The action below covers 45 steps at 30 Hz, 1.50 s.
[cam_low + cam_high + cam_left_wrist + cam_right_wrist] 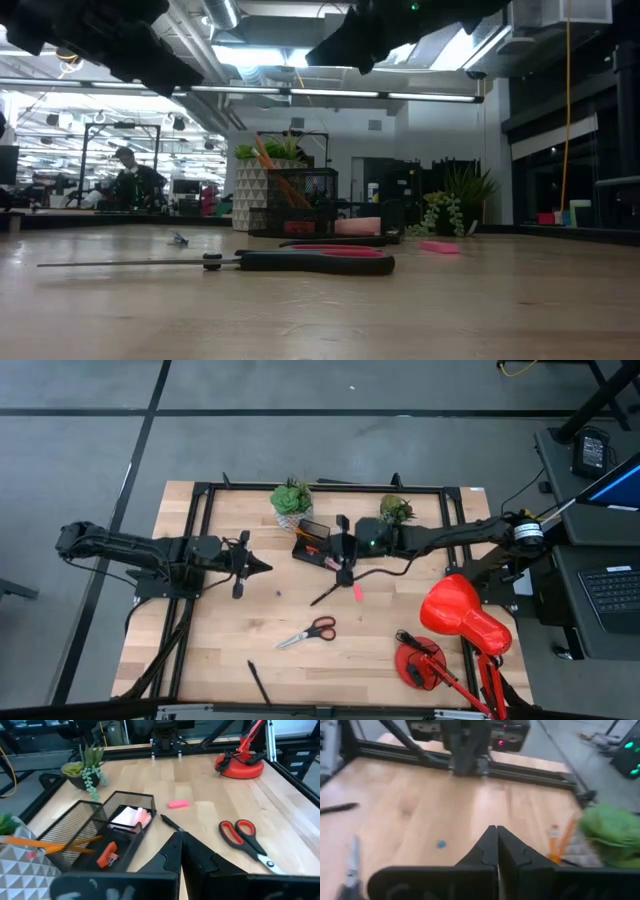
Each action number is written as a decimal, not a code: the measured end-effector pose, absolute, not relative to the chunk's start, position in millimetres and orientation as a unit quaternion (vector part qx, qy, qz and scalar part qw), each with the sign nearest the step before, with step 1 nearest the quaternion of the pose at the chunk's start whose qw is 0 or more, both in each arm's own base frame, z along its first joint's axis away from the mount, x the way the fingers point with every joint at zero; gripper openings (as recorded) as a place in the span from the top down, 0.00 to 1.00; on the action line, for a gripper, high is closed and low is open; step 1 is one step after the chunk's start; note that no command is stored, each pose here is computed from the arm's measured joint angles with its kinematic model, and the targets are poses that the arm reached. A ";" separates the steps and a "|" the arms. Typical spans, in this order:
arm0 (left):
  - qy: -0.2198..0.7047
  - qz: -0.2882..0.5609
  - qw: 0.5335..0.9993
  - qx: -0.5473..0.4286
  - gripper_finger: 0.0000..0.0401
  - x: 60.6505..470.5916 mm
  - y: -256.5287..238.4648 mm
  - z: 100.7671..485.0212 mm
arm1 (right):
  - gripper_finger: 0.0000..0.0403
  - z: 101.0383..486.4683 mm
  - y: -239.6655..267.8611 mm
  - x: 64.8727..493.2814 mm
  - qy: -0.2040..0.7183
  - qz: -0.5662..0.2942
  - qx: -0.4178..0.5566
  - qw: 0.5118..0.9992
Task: Pick and place office supplies into organizer
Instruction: Put the blue binder clip into the black desk organizer
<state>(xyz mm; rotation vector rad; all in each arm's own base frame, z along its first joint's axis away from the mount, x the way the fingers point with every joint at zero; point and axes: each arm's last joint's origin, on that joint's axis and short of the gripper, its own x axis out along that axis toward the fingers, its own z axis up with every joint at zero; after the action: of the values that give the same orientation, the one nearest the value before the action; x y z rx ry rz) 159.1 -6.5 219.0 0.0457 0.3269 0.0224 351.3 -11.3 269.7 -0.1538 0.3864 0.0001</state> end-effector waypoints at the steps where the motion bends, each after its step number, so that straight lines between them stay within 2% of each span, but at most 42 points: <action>1: 0.164 0.012 0.986 0.020 0.99 159.3 -9.4 218.5 | 1.00 268.2 -7.6 352.1 0.194 0.004 -0.072 0.978; 9: 0.185 0.020 0.983 0.003 1.00 161.5 -35.2 210.4 | 1.00 231.8 10.4 335.9 0.140 0.018 -0.041 0.989; 12: 0.188 0.027 0.982 -0.007 1.00 163.3 -43.3 207.5 | 1.00 215.3 12.2 324.1 0.150 0.020 -0.031 0.988; 24: 0.212 0.070 0.975 -0.019 1.00 195.6 -63.9 217.6 | 1.00 225.0 10.0 266.2 0.102 0.019 -0.030 0.994; 28: 0.261 0.090 0.961 -0.033 0.99 211.4 -70.1 220.4 | 1.00 216.0 10.3 249.4 0.074 0.020 -0.032 0.997; 33: 0.331 0.133 0.934 -0.028 0.99 225.9 -74.5 213.4 | 1.00 207.7 9.9 242.9 0.082 0.020 -0.033 0.996; 38: 0.345 0.161 0.925 -0.013 0.96 234.2 -76.5 208.7 | 1.00 202.3 10.0 243.8 0.100 0.022 -0.048 0.994; 45: 0.371 0.173 0.912 -0.025 0.86 229.1 -75.5 205.4 | 0.98 201.0 9.7 243.5 0.108 0.024 -0.072 0.991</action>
<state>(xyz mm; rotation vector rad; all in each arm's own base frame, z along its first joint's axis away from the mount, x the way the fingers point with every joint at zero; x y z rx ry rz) 229.1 -75.5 205.4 -0.0509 0.7643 0.3575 243.5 9.7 201.0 -0.1443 0.2158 0.0488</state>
